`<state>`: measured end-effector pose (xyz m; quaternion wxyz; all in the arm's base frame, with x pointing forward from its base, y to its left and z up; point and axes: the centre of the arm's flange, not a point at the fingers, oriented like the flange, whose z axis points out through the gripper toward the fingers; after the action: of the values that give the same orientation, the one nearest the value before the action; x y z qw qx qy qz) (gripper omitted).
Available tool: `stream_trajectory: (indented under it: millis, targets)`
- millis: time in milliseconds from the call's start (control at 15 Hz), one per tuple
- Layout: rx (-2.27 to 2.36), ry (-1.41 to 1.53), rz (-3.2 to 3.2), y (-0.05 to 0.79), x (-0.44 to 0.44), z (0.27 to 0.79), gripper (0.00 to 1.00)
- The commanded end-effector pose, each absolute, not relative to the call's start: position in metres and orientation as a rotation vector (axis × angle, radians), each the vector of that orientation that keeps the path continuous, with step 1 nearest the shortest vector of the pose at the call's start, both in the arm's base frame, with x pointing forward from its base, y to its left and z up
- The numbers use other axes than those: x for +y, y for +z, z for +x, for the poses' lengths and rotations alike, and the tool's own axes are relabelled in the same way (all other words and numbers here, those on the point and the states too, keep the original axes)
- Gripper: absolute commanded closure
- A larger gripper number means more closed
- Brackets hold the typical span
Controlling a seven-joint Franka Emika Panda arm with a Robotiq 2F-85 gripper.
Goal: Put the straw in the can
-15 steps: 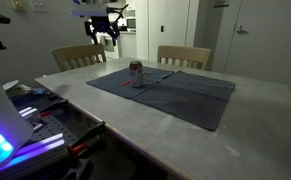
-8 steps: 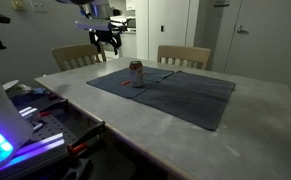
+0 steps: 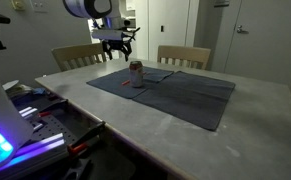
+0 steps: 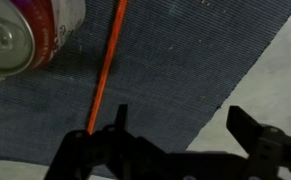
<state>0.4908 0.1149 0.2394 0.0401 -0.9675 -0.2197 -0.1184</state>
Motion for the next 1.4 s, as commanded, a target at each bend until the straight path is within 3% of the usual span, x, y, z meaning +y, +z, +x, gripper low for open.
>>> stream_trajectory:
  millis: [0, 267, 333, 600, 1333]
  targets:
    - [-0.736, -0.331, -2.996, 0.211, 0.12, 0.53, 0.0]
    - [-0.827, -0.267, -3.035, 0.197, 0.115, 0.556, 0.0]
    - [-0.802, -0.308, -3.021, 0.201, 0.115, 0.533, 0.0]
    - [-0.818, -0.293, -3.03, 0.198, 0.113, 0.547, 0.0]
    - [-0.534, -0.321, -3.121, 0.212, 0.101, 0.581, 0.0]
